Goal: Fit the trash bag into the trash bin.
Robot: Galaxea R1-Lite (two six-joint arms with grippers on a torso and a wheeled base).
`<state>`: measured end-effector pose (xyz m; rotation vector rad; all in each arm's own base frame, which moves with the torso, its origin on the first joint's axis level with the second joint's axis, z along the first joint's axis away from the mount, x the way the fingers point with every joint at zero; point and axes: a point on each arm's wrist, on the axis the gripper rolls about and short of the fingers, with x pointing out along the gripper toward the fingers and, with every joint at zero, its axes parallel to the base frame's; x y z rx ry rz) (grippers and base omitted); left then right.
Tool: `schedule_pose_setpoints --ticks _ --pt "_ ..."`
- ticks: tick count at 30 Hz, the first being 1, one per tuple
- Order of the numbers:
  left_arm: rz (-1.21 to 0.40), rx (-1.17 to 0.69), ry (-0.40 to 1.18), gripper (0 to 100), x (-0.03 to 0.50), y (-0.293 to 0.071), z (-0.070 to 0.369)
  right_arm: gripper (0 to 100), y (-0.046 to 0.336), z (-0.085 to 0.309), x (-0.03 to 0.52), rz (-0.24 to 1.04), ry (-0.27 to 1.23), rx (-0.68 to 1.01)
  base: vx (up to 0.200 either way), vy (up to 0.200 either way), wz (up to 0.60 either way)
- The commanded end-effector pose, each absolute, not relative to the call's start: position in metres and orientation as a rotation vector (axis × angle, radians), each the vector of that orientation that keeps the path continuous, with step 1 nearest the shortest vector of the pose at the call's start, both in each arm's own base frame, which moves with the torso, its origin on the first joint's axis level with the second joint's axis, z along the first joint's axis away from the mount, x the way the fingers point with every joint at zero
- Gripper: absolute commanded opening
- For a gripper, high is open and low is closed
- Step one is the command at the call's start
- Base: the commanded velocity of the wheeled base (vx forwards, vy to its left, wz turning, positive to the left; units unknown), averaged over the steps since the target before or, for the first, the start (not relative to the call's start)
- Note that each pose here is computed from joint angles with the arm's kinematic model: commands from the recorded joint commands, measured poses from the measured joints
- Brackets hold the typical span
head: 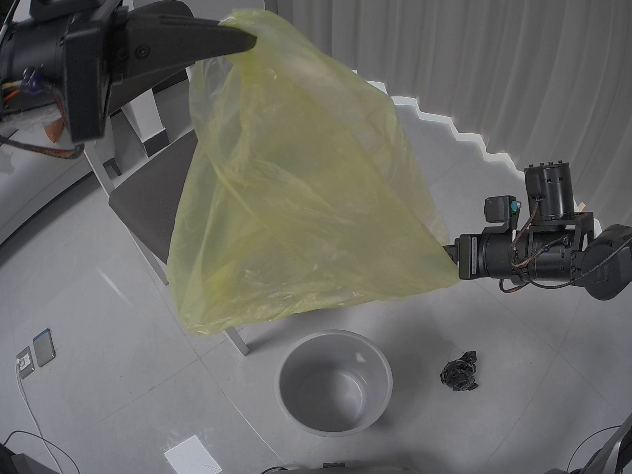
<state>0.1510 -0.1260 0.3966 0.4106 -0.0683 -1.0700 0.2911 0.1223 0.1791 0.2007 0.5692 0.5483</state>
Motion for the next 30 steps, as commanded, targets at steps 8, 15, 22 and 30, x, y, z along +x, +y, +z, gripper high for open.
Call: schedule_pose_setpoints --ticks 8,15,22,30 --pt "-1.071 0.411 -0.064 0 0.152 -0.127 0.396 0 0.124 0.177 0.290 0.564 0.586 0.215 0.000 0.000 0.00" --pt "-1.073 0.411 -0.054 0 0.151 -0.126 0.394 0 0.123 0.176 0.288 0.562 0.594 0.222 0.000 0.000 0.00" --pt "-0.869 0.321 0.110 0 0.173 -0.133 0.368 0 0.101 0.176 0.281 0.503 0.595 0.234 0.000 0.000 0.00" --pt "-0.608 0.054 0.269 0 0.158 -0.149 0.332 0 0.096 0.166 0.269 0.483 0.634 0.223 0.000 0.000 0.00"
